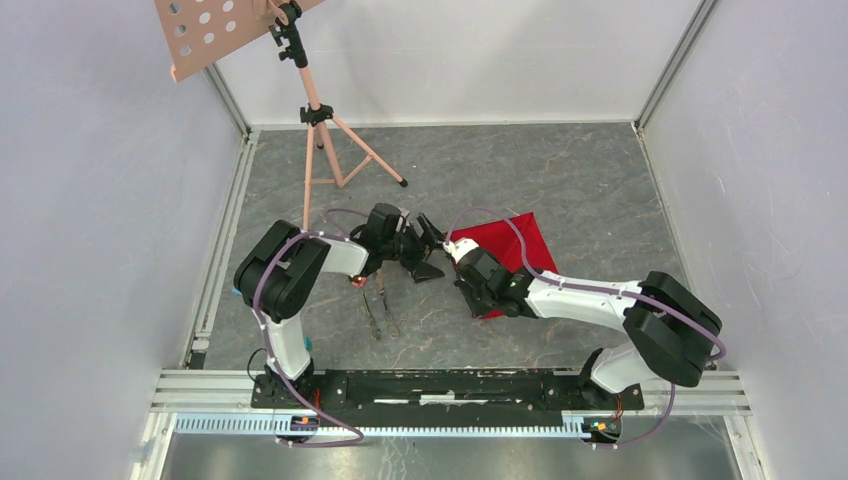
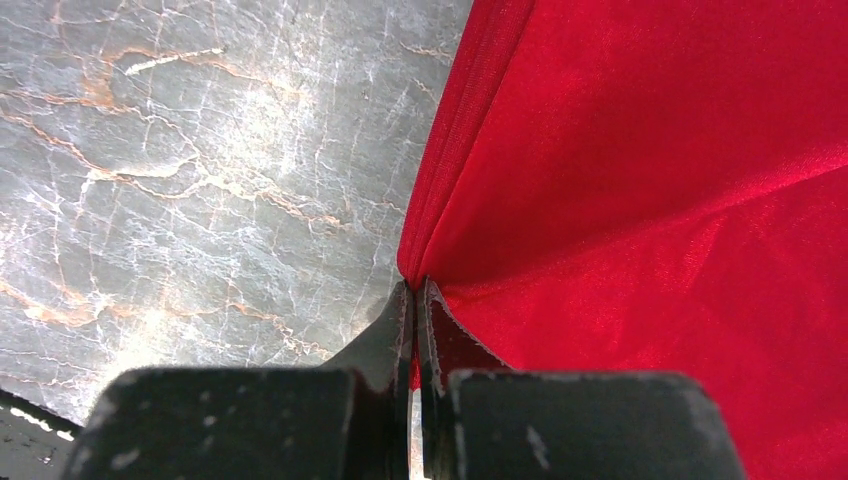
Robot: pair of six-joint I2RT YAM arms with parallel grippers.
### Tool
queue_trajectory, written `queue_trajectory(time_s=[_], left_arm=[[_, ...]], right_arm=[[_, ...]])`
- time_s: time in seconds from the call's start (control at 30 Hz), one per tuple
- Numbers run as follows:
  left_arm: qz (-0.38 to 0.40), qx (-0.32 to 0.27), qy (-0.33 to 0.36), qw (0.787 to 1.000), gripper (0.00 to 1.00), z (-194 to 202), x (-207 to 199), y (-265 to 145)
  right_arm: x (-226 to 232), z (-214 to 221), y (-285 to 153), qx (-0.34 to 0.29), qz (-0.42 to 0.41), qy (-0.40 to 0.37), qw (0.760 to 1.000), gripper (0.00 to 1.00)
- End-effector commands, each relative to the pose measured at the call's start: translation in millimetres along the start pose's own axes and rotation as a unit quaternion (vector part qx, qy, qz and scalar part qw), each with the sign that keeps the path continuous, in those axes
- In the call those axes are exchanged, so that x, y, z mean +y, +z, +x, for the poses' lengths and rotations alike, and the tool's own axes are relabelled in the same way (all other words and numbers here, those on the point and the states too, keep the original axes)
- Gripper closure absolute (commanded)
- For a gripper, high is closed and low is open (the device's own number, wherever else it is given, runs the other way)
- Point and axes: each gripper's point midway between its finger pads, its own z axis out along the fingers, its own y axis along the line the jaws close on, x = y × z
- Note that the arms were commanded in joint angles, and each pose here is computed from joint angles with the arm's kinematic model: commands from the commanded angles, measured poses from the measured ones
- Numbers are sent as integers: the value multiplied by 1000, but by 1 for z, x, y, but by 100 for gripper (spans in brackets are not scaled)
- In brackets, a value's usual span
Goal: Fold the napkin into a case and place the utensils inside
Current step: Pick up the upper triangle-folded napkin from the center of the board.
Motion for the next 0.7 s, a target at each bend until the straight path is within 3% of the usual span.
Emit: queue_trajectory(time_s=[0.0, 0.47, 0.67], left_arm=[[13, -17, -1, 1000, 10, -11, -13, 14], [-75, -64, 36, 994, 33, -25, 10, 32], [-77, -63, 33, 994, 45, -30, 9, 41]], right_arm=[[4, -19, -8, -37, -17, 8, 999, 100], [2, -25, -14, -52, -25, 19, 998, 100], [0, -24, -15, -52, -26, 21, 998, 100]])
